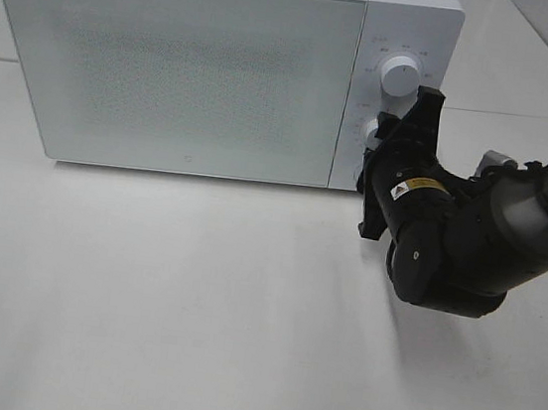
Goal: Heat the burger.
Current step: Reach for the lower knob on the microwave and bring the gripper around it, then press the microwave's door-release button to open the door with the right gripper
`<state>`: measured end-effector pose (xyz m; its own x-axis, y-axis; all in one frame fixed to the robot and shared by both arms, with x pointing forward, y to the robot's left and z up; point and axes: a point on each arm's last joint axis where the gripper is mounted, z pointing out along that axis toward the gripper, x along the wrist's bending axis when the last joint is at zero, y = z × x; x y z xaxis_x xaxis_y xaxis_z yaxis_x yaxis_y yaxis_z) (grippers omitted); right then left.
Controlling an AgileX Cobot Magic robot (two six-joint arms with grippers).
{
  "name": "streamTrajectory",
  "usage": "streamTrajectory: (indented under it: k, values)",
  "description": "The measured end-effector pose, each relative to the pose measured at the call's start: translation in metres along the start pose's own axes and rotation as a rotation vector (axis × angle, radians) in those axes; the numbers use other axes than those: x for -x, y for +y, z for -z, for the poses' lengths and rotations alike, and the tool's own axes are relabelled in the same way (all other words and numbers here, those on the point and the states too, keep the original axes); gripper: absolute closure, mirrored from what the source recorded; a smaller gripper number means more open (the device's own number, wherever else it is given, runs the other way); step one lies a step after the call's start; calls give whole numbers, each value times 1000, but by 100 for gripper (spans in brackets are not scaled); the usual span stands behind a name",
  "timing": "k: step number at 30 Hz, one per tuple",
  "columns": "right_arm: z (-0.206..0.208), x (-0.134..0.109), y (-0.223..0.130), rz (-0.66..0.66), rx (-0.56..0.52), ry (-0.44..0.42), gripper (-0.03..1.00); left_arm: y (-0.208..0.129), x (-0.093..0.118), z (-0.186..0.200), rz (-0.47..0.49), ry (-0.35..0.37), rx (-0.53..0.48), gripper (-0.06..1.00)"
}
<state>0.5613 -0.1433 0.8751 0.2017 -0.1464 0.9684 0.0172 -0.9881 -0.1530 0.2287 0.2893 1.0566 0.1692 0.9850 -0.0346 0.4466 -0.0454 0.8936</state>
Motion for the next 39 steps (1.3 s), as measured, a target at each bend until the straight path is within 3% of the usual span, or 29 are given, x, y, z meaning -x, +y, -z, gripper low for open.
streamTrajectory:
  k: [14,28,39]
  values:
    - [0,0,1,-1,32,1,50,0,0,0,0,0,0,-4]
    - [17,-9,4,104,-1,11,25,0,0,0,0,0,0,-4]
    - [46,-14,7,271,-114,-96,23,0,0,0,0,0,0,-4]
